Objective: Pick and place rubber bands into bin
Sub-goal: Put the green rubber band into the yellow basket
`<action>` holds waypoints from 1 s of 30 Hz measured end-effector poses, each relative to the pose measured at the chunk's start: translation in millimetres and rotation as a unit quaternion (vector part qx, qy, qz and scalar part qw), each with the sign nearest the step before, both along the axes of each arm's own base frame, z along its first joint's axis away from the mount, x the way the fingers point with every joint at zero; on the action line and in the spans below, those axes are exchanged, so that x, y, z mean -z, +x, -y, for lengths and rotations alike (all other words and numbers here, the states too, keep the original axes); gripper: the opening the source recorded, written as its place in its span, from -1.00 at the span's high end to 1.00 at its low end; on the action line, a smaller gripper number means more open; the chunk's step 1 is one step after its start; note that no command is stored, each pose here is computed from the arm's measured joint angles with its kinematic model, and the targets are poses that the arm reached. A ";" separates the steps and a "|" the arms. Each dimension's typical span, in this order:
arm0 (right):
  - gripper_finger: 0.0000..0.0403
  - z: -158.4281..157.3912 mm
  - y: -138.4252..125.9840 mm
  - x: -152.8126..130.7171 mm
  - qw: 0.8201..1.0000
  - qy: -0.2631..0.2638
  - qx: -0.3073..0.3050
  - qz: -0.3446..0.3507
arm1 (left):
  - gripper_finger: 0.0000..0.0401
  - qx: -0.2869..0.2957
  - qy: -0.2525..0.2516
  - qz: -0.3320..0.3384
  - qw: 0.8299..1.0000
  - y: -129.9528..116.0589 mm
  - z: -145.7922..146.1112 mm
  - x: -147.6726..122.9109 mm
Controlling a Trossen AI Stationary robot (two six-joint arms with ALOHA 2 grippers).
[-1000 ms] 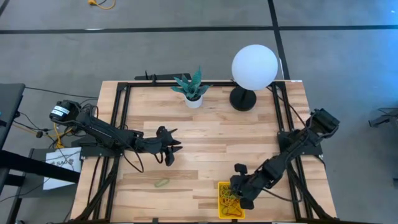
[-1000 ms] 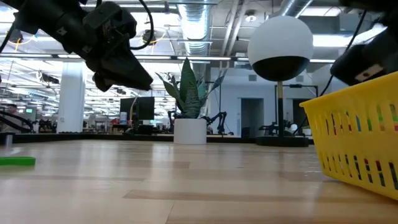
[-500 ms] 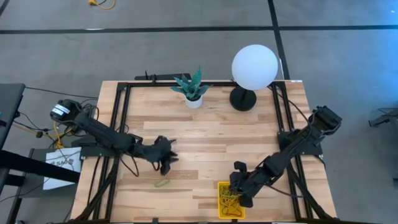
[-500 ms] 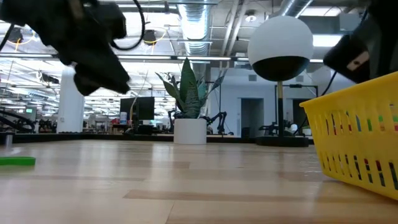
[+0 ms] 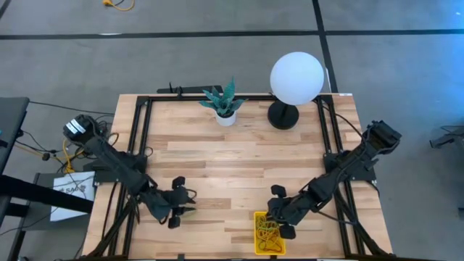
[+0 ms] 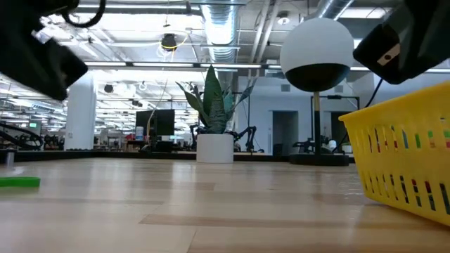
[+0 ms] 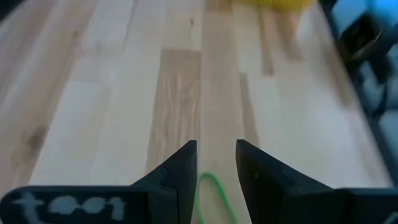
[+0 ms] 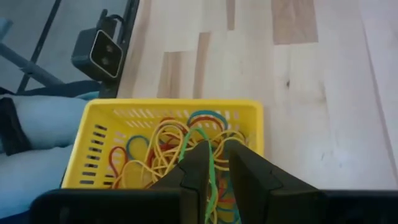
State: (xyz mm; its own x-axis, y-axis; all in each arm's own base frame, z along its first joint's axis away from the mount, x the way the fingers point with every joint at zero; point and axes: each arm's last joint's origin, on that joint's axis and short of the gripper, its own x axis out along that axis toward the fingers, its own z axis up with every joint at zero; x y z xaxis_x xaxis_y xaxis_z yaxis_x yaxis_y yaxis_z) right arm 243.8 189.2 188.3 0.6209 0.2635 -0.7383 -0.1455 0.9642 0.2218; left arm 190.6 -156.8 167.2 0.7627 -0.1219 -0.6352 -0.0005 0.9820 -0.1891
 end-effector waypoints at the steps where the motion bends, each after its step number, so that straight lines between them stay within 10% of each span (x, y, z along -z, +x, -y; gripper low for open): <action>1: 0.72 0.8 0.7 -0.1 1.000 0.000 0.002 0.000 | 0.50 0.004 0.011 -0.007 1.000 0.7 2.1 5.7; 10: 0.72 1.4 1.0 0.0 1.000 0.000 0.003 0.000 | 0.50 0.028 0.043 -0.082 0.995 11.6 15.9 48.8; 30: 0.72 1.3 1.1 0.2 1.000 0.000 0.003 0.000 | 0.67 -0.035 0.040 -0.095 0.994 11.2 12.5 56.4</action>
